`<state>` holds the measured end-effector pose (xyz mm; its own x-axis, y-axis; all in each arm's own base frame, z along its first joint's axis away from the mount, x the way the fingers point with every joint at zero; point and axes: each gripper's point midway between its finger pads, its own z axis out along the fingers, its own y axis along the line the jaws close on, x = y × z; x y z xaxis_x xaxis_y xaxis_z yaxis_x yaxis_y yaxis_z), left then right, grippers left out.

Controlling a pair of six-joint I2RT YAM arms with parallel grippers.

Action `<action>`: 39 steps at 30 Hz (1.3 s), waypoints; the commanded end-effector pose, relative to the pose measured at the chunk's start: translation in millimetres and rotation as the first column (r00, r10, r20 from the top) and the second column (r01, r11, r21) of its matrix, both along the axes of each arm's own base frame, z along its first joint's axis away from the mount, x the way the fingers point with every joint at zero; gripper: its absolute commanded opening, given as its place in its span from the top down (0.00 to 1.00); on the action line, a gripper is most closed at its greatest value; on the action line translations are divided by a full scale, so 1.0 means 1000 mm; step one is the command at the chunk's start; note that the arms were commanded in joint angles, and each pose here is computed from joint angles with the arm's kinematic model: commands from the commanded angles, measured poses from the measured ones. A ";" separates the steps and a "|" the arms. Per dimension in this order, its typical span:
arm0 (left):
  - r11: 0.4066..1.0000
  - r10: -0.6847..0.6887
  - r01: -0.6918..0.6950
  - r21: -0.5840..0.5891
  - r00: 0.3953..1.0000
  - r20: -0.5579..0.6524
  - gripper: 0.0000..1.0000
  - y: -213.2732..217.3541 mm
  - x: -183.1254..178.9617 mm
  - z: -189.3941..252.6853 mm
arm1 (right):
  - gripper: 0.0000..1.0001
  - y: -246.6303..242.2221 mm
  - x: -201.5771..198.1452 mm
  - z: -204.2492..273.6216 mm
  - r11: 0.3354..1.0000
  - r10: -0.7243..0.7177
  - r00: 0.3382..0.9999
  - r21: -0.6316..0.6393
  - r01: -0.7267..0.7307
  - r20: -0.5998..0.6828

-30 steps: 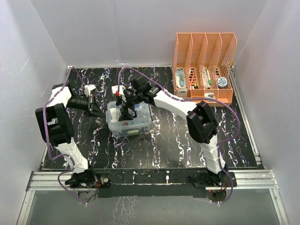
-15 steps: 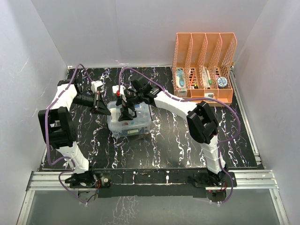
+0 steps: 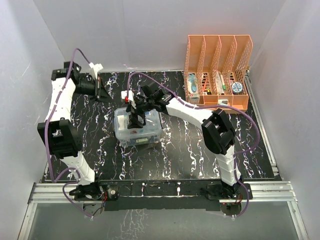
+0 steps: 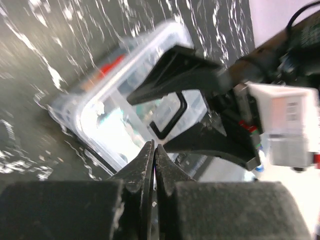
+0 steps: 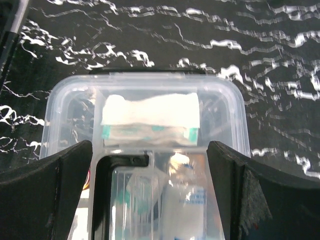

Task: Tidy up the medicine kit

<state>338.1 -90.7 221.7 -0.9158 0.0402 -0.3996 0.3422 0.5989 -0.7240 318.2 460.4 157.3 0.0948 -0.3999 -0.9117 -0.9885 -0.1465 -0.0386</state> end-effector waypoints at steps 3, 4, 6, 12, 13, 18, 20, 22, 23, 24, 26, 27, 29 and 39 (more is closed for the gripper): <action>0.988 0.073 -0.111 0.106 0.949 0.308 0.86 0.015 0.026 0.102 | 0.02 -0.065 0.042 -0.014 0.904 -0.348 0.937 -0.250 0.348 0.045; 0.981 0.092 -0.144 0.129 0.935 0.343 0.77 0.021 0.031 0.111 | 0.02 -0.073 0.060 0.013 0.877 -0.435 0.898 -0.195 0.440 0.071; 0.961 0.142 -0.217 0.172 0.920 0.365 0.53 0.038 0.038 0.109 | 0.02 -0.102 0.096 0.050 0.800 -0.587 0.808 -0.113 0.589 0.055; 0.894 0.276 -0.354 0.274 0.918 0.285 0.47 0.073 0.019 0.026 | 0.02 -0.230 0.155 0.069 0.541 -0.841 0.539 -0.029 0.841 -0.051; 0.891 0.278 -0.353 0.286 0.922 0.271 0.47 0.074 0.013 0.014 | 0.02 -0.240 0.152 0.070 0.511 -0.859 0.510 -0.007 0.860 -0.044; 0.864 0.269 -0.355 0.355 0.924 0.271 0.36 0.082 -0.006 -0.015 | 0.02 -0.258 0.136 0.066 0.457 -0.888 0.457 0.023 0.889 -0.045; 0.846 0.268 -0.383 0.371 0.907 0.326 0.25 0.087 -0.004 -0.014 | 0.02 -0.260 0.130 0.070 0.446 -0.892 0.449 0.057 0.893 -0.059; 0.830 0.276 -0.415 0.373 0.886 0.371 0.15 0.091 -0.002 -0.014 | 0.02 -0.264 0.122 0.072 0.429 -0.898 0.435 0.089 0.899 -0.067; 0.822 0.289 -0.430 0.374 0.880 0.377 0.04 0.093 0.000 -0.019 | 0.02 -0.267 0.119 0.077 0.413 -0.904 0.422 0.109 0.904 -0.070; 0.816 0.306 -0.446 0.368 0.873 0.379 0.02 0.094 0.003 -0.024 | 0.02 -0.270 0.117 0.079 0.398 -0.910 0.408 0.122 0.909 -0.071; 0.792 0.357 -0.497 0.356 0.849 0.390 0.01 0.097 0.005 -0.029 | 0.02 -0.274 0.114 0.081 0.370 -0.919 0.384 0.145 0.917 -0.084; 0.763 0.399 -0.539 0.357 0.827 0.396 0.01 0.102 0.009 -0.034 | 0.02 -0.275 0.113 0.081 0.361 -0.921 0.378 0.156 0.919 -0.092; 0.714 0.448 -0.599 0.362 0.789 0.421 0.01 0.112 0.013 -0.044 | 0.02 -0.277 0.111 0.076 0.342 -0.926 0.361 0.160 0.926 -0.111; 0.672 0.435 -0.654 0.348 0.728 0.530 0.01 0.123 0.022 -0.068 | 0.02 -0.270 0.103 0.035 0.347 -0.912 0.364 0.120 0.930 -0.190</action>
<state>343.8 23.9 136.4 -0.7185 -0.1491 -0.6793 0.0063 0.9753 -0.2208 412.7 183.3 176.6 -0.3695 -0.0894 -0.9249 -0.4856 0.8672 0.1102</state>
